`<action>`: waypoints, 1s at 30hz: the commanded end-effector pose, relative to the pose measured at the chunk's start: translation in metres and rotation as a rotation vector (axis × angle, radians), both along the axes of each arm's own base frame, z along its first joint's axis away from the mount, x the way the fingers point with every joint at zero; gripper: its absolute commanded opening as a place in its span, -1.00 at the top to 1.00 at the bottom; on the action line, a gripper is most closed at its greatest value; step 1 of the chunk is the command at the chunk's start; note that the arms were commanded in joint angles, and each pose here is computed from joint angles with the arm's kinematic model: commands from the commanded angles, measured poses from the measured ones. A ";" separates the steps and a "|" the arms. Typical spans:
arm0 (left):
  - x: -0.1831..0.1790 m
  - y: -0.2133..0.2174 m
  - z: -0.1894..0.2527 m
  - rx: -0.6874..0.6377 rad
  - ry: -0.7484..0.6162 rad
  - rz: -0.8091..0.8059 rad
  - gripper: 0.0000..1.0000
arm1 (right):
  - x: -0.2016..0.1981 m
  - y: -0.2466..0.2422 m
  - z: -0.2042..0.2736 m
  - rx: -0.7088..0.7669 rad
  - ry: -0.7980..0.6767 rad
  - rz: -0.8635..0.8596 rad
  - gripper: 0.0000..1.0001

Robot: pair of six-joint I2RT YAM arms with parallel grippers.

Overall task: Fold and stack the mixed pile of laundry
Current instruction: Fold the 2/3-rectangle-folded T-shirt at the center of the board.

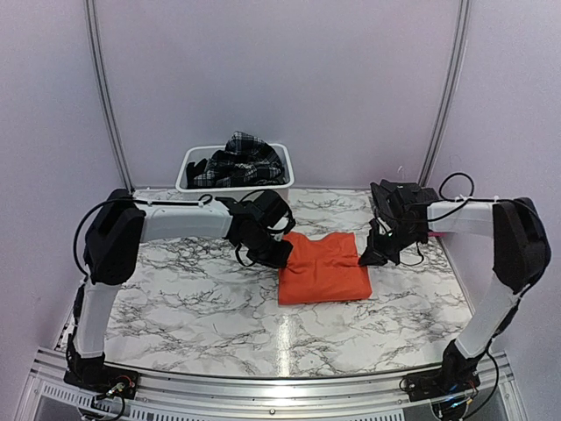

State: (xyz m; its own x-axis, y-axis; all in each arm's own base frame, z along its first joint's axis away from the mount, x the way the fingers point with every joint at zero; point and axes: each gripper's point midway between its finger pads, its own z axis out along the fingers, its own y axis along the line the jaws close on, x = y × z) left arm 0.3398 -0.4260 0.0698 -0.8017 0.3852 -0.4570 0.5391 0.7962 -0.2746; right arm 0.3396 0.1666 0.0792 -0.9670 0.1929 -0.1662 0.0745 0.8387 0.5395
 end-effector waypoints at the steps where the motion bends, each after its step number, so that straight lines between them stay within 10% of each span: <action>1: -0.003 0.003 -0.039 0.085 0.037 -0.045 1.00 | 0.022 0.015 -0.021 0.008 -0.040 0.087 1.00; 18: -0.135 0.137 -0.035 0.086 0.148 0.066 1.00 | -0.122 0.109 -0.019 0.113 0.084 0.266 1.00; 30: -0.140 0.139 0.028 -0.040 0.085 0.094 1.00 | -0.133 0.116 0.029 0.150 0.037 0.330 1.00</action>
